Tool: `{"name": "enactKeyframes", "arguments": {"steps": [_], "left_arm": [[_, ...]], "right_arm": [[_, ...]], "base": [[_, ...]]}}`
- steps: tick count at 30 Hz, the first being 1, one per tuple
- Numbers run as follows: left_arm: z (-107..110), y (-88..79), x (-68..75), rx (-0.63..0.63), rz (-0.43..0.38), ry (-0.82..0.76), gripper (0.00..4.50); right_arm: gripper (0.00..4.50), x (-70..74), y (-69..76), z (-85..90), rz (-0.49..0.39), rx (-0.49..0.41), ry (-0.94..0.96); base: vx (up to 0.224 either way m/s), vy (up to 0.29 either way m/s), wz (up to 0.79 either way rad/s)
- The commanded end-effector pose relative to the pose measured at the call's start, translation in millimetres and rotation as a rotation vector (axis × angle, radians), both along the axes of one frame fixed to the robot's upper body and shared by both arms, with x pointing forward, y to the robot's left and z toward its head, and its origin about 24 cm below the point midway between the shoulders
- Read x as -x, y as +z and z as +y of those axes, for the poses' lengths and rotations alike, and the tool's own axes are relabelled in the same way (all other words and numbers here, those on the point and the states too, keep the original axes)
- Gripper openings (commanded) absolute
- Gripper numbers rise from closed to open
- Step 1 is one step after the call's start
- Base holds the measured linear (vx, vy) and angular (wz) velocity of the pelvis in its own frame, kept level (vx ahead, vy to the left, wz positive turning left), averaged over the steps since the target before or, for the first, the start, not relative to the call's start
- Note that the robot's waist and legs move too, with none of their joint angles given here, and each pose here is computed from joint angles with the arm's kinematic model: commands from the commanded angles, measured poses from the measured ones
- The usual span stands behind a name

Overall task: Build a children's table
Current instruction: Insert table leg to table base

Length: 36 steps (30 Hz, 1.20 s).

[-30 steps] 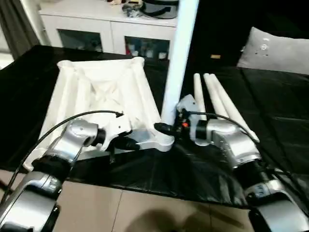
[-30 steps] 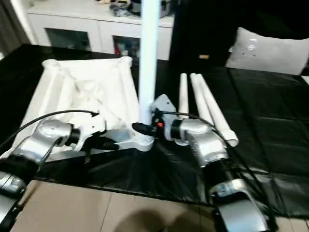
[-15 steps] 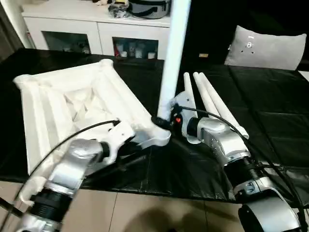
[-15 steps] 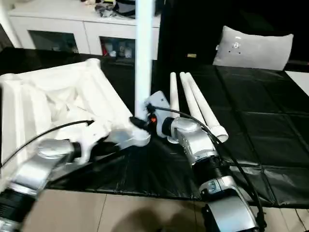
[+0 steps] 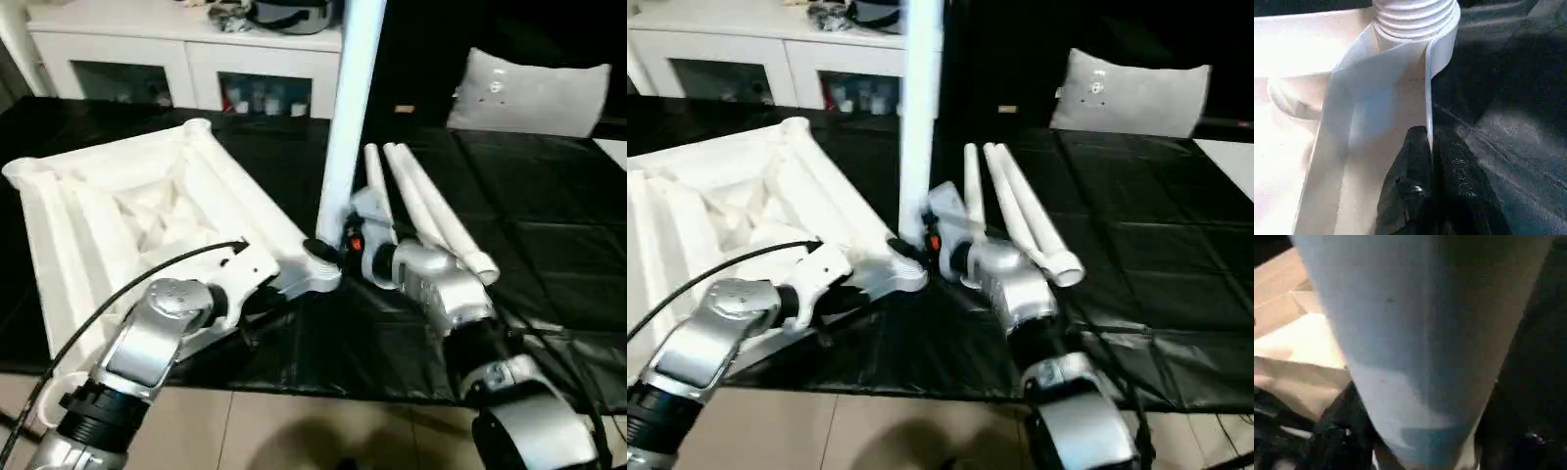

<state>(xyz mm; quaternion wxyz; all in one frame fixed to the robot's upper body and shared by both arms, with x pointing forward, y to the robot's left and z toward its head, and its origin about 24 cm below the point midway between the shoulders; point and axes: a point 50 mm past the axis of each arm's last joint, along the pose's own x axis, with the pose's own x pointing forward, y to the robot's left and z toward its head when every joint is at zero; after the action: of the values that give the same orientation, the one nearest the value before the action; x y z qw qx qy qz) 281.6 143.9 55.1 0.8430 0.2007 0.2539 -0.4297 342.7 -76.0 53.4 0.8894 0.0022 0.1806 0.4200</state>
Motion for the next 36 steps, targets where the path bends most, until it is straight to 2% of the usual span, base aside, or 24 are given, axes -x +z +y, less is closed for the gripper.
{"name": "enactKeyframes", "arguments": {"steps": [1,4,7,9,13,19,23,28,32,33,36], "left_arm": [[-13,18.8,-2.3,0.031,-0.073,-0.061,0.0],[-10,18.5,-2.9,0.022,-0.076,-0.055,0.0],[-9,17.5,-3.1,0.016,-0.076,-0.05,0.0],[-8,17.3,-3.2,0.014,-0.075,-0.049,0.0],[-3,16.1,-5.0,0.007,-0.074,-0.04,0.0],[1,13.7,-7.0,-0.004,-0.071,-0.035,0.0],[7,12.9,-10.0,-0.024,-0.072,-0.051,0.0],[10,12.1,-11.4,-0.038,-0.069,-0.068,0.0],[13,11.4,-12.2,-0.048,-0.067,-0.092,0.0],[14,10.6,-11.8,-0.054,-0.065,-0.121,0.0],[14,9.3,-10.4,-0.058,-0.071,-0.176,0.0]], "right_arm": [[3.06,16.4,-40.1,-7.7,0.174,0.081,-0.021],[3.32,17.1,-42.9,-12.2,0.185,0.091,-0.033],[3.55,17.1,-39.7,-15.8,0.187,0.024,-0.043],[3.76,17.9,-39.6,-17.4,0.183,0.03,-0.036],[4.1,20.3,-27.3,-20.2,0.08,-0.029,0.016],[4.41,21.4,-17.6,-24.7,0.023,-0.057,0.037],[4.41,19.4,-4.9,-31.6,-0.04,-0.061,0.04],[4.41,18.3,5.1,-35.7,-0.076,-0.066,0.048],[4.41,17.2,13.4,-40.3,-0.117,-0.046,0.045],[4.41,16.4,20.7,-43.7,-0.149,-0.031,0.047],[4.41,17.3,26.4,-47.2,-0.181,0.015,0.093]], "base": [[0.0,0.0,0.0],[0.0,0.0,0.0],[0.0,0.0,0.0],[0.0,0.0,0.0],[0.017,-0.006,0.01],[0.0,0.0,0.0],[0.0,0.0,0.0],[0.0,0.0,0.0],[0.0,0.0,0.0],[0.0,0.0,0.0],[0.0,0.0,0.0]]}}
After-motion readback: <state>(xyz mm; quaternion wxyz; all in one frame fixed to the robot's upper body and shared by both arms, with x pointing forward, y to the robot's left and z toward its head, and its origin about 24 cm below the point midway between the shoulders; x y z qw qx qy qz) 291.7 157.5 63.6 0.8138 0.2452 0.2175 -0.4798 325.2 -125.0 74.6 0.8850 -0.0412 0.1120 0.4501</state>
